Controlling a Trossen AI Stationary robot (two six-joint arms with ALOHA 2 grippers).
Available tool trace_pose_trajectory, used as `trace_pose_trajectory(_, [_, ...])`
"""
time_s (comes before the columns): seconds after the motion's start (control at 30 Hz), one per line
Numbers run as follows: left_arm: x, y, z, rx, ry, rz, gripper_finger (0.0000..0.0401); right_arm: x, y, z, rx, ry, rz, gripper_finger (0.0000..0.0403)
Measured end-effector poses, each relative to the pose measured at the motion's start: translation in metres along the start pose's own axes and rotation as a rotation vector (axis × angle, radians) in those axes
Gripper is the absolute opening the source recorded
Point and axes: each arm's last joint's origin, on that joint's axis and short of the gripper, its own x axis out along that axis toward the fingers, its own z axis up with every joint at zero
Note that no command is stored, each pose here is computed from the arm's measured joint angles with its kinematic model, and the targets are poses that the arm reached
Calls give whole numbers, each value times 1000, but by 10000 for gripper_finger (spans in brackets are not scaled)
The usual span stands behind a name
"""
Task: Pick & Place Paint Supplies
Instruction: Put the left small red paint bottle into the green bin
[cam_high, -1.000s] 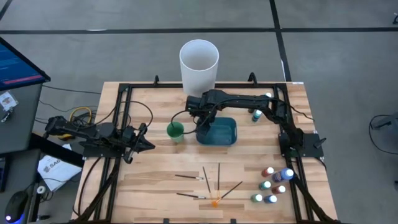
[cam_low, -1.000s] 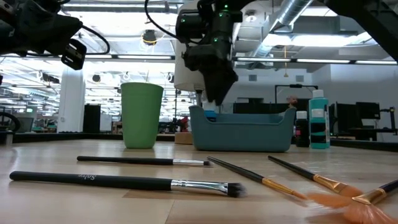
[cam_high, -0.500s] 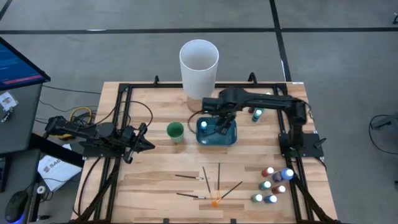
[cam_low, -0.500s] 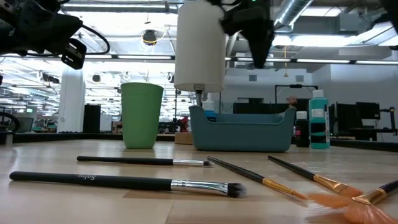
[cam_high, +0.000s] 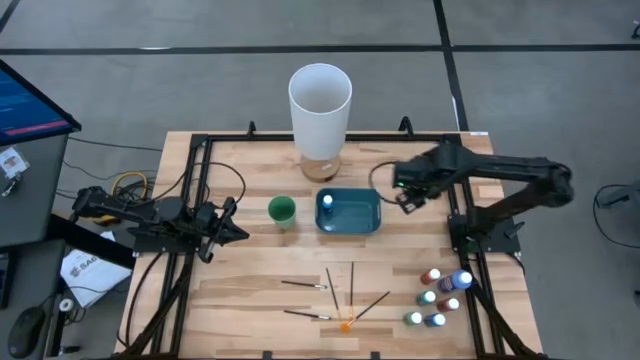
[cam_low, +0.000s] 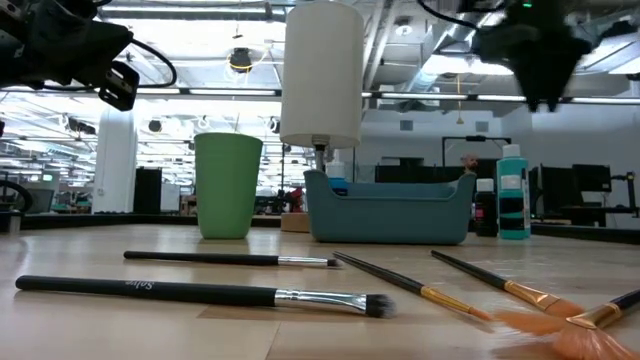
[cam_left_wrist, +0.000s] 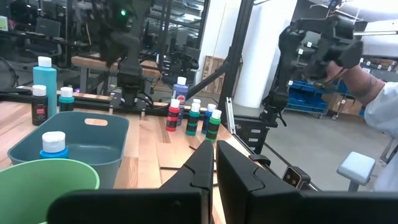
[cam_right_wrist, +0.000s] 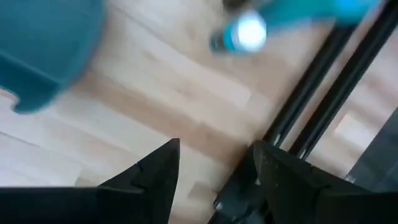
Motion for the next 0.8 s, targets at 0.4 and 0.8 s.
trace_pose_trajectory(0.4, [0,0,0,0,0,0,8,21,19,-65,76,123,136,215])
trace_pose_trajectory(0.8, [0,0,1,0,-6,-1,8,26,60,-132,101,152,130,204])
